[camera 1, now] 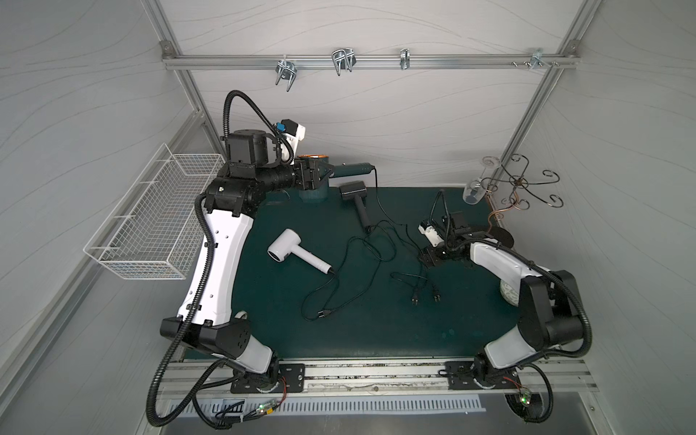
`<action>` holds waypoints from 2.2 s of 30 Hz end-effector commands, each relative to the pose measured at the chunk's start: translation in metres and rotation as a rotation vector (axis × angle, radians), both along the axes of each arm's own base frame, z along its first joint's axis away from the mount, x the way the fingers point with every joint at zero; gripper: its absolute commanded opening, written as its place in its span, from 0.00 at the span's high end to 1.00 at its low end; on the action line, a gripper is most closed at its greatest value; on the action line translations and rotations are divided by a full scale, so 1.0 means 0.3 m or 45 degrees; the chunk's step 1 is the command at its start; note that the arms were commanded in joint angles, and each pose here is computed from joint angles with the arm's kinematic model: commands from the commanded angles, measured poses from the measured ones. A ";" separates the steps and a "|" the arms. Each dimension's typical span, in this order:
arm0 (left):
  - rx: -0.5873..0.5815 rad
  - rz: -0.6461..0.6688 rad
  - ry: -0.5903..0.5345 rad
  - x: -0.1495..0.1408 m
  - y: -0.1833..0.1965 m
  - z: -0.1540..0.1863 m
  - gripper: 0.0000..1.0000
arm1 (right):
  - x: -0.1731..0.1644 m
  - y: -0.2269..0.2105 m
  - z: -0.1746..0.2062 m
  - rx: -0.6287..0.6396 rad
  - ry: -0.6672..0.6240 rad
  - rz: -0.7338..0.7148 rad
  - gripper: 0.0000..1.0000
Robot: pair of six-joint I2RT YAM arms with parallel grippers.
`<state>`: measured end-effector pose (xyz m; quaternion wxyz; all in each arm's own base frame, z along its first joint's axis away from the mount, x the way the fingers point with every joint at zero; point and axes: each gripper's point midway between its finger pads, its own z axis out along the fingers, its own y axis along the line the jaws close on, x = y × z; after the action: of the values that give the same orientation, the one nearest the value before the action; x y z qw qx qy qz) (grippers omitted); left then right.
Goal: Wrap the cord around the hair dryer
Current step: Wrap the power cord around the hair dryer.
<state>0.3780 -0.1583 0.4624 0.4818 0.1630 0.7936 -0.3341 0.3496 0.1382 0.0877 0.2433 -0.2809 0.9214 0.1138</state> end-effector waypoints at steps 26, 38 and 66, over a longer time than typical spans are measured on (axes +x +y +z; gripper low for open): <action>-0.152 -0.038 -0.371 -0.059 -0.008 0.341 1.00 | -0.007 0.116 -0.071 0.110 0.080 0.022 0.75; -0.158 0.022 -0.294 -0.001 0.030 0.270 1.00 | -0.053 0.107 0.166 0.192 -0.090 -0.009 1.00; -0.289 -0.423 0.179 -0.103 -0.208 -0.290 1.00 | -0.176 0.224 0.951 -0.353 -0.900 0.473 1.00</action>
<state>0.3660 -0.2096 0.3192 0.3132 0.1417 0.8111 -0.4733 0.2882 0.2038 0.3650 0.4738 -0.4676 0.7454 -0.0347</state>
